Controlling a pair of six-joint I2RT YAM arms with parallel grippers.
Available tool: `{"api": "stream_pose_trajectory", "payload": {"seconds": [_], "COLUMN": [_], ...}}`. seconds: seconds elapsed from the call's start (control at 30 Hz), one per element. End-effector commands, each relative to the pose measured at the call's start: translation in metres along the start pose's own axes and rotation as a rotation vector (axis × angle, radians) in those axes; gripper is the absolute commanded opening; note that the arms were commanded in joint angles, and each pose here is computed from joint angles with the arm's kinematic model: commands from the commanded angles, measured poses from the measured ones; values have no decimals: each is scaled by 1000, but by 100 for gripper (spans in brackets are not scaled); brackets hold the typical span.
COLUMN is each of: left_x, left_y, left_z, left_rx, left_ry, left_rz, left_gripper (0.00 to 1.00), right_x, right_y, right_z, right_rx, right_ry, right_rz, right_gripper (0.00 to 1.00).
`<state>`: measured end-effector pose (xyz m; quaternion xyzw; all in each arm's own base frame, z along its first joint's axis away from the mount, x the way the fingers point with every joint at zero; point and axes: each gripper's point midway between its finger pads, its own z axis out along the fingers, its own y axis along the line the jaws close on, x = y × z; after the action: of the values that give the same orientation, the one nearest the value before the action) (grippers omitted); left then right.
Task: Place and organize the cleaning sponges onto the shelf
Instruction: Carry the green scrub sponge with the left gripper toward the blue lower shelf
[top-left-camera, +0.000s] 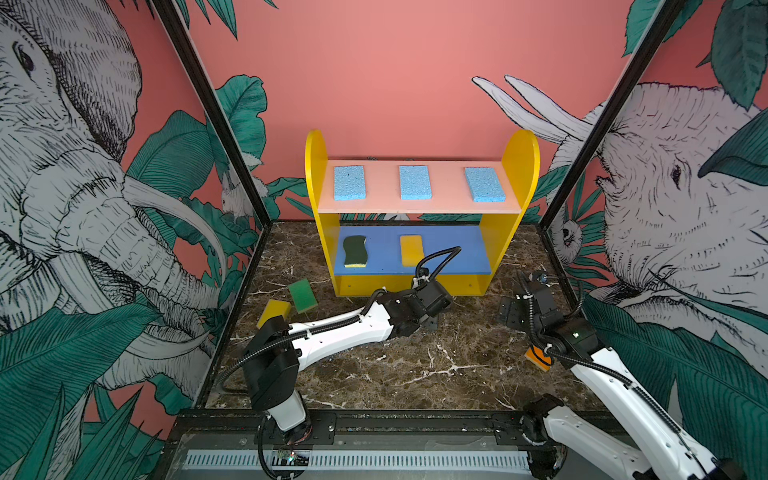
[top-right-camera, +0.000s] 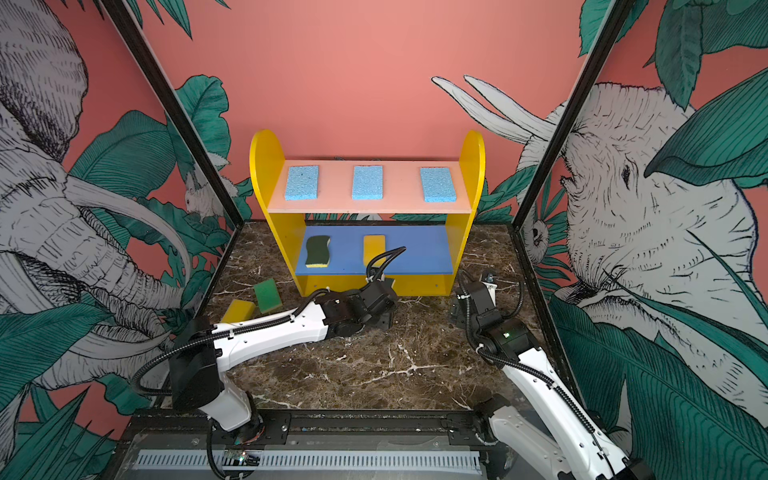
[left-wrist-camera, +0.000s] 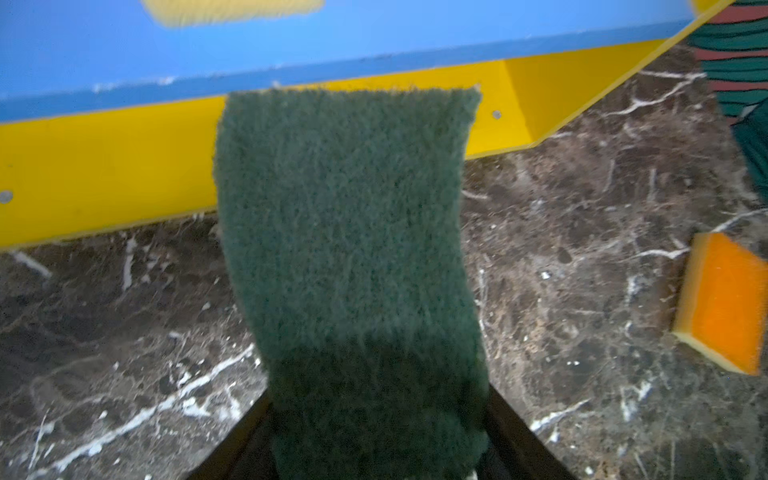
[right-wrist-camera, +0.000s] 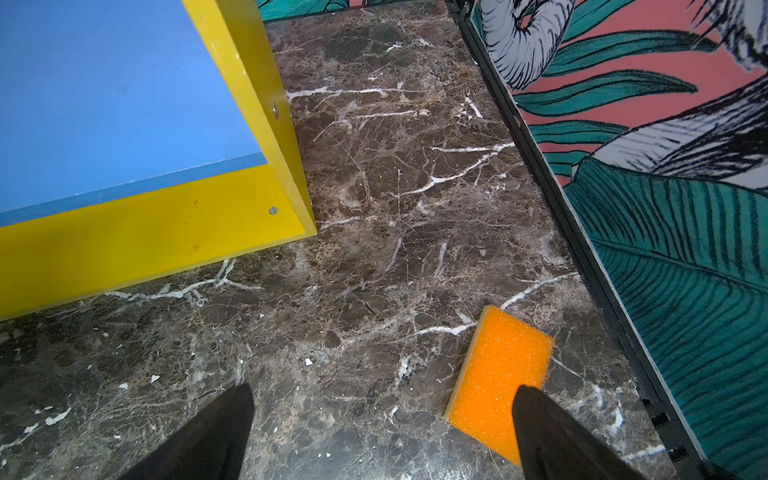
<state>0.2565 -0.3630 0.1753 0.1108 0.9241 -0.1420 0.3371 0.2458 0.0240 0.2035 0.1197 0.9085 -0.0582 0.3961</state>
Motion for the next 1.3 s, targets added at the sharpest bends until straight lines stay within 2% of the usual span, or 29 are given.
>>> {"api": "stream_pose_trajectory", "payload": {"seconds": [0.0,0.57,1.0,1.27], "left_x": [-30,-75,-93,-103], "left_y": [-18,-63,-72,-81], "left_z": [-4,14,25,31], "left_rx": [18,66,67,54], "left_ry": [-82,-236,-349,-389], "left_rz": [34,103,43,53], "left_gripper": [66,65,66,66], "right_x": [6,-1,-3,-2], "right_y": [-6,-8,-6,-1], "right_z": [1,-5,-4,-3], "right_rx": [18,4,-10,-36], "right_ry": [17,-9,-14,-9], "right_rz": [-18,-34,-38,-29], "right_gripper": [99,99,99,99]}}
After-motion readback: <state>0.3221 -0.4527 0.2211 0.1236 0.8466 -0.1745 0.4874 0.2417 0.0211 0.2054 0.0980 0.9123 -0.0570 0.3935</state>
